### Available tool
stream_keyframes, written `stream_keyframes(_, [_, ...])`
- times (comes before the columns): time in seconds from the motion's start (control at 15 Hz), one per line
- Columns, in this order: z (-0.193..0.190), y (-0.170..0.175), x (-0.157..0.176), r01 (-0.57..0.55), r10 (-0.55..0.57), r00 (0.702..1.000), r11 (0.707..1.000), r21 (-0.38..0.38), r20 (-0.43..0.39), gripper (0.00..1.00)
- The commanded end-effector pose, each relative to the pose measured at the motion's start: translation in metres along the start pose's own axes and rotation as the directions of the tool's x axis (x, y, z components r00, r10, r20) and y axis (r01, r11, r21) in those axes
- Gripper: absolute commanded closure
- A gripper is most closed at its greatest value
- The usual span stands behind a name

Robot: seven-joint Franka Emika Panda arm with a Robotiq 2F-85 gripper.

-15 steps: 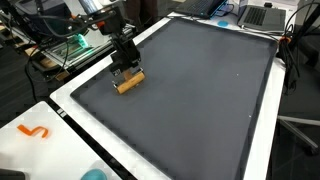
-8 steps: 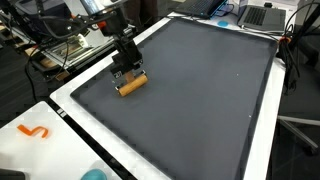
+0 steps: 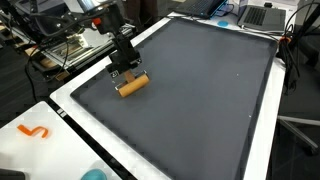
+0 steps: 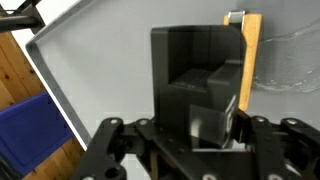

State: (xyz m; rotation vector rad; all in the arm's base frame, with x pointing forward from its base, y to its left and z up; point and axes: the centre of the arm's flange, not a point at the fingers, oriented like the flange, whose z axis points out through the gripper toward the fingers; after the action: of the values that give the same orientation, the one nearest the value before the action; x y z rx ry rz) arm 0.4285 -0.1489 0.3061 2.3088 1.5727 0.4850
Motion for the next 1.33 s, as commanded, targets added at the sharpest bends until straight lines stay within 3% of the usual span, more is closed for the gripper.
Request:
stream_keyframes(0.0, [-0.044, 0.002, 0.005, -0.045, 0.045, 0.999, 0.999, -0.020, -0.004, 0.75])
stream_keyframes(0.4, [-0.071, 0.006, 0.013, -0.130, 0.131, 0.990, 0.991, -0.032, 0.042, 0.75])
stream_keyframes(0.87, [-0.110, 0.005, 0.040, -0.264, 0.260, 0.962, 0.964, 0.044, 0.082, 0.75])
stream_keyframes(1.27, [-0.144, 0.020, 0.030, -0.404, 0.389, 0.912, 0.906, 0.128, 0.127, 0.75])
